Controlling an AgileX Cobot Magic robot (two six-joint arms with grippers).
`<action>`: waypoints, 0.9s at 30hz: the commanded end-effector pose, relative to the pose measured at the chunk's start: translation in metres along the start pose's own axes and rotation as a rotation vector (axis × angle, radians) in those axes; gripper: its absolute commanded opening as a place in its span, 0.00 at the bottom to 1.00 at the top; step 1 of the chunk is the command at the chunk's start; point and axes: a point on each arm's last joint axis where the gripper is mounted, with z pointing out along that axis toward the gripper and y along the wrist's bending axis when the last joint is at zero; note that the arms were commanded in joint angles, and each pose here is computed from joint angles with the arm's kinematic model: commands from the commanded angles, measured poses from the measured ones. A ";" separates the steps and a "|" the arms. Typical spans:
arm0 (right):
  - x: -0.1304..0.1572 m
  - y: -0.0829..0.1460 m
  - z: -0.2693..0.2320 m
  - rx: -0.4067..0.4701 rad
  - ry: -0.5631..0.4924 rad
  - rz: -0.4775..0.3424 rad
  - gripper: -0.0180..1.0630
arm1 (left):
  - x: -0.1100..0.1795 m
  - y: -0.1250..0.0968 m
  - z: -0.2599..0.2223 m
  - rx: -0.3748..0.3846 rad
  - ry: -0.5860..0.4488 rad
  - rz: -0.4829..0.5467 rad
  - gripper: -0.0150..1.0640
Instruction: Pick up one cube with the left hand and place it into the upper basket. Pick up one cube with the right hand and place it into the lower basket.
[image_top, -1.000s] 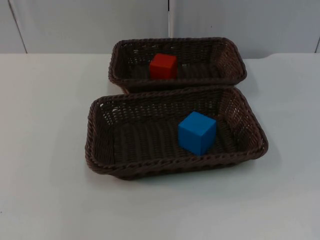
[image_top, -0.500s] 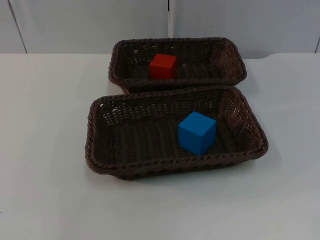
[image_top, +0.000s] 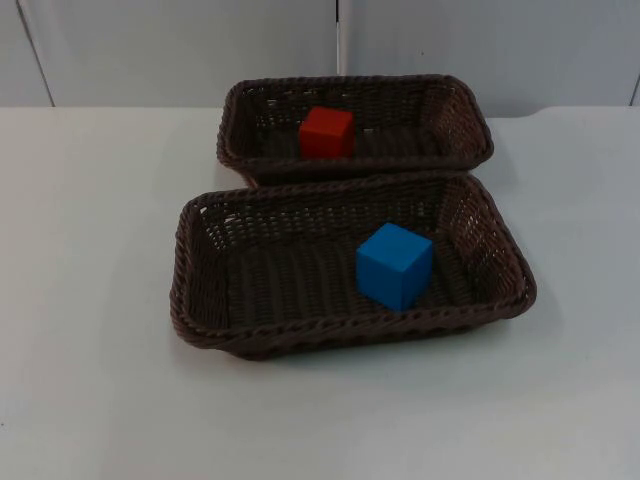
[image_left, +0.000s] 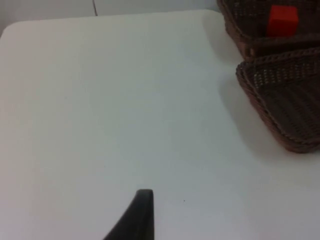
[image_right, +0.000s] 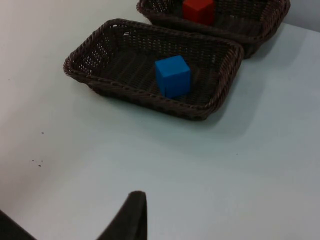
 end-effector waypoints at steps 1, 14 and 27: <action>0.001 0.000 0.001 -0.002 -0.002 -0.001 0.99 | 0.002 0.000 0.001 -0.015 0.005 -0.005 0.99; 0.001 0.000 0.001 -0.002 -0.002 -0.001 0.99 | 0.002 0.000 0.001 -0.016 0.005 -0.006 0.99; 0.001 0.000 0.001 -0.002 -0.002 -0.001 0.99 | 0.002 0.000 0.001 -0.016 0.005 -0.006 0.99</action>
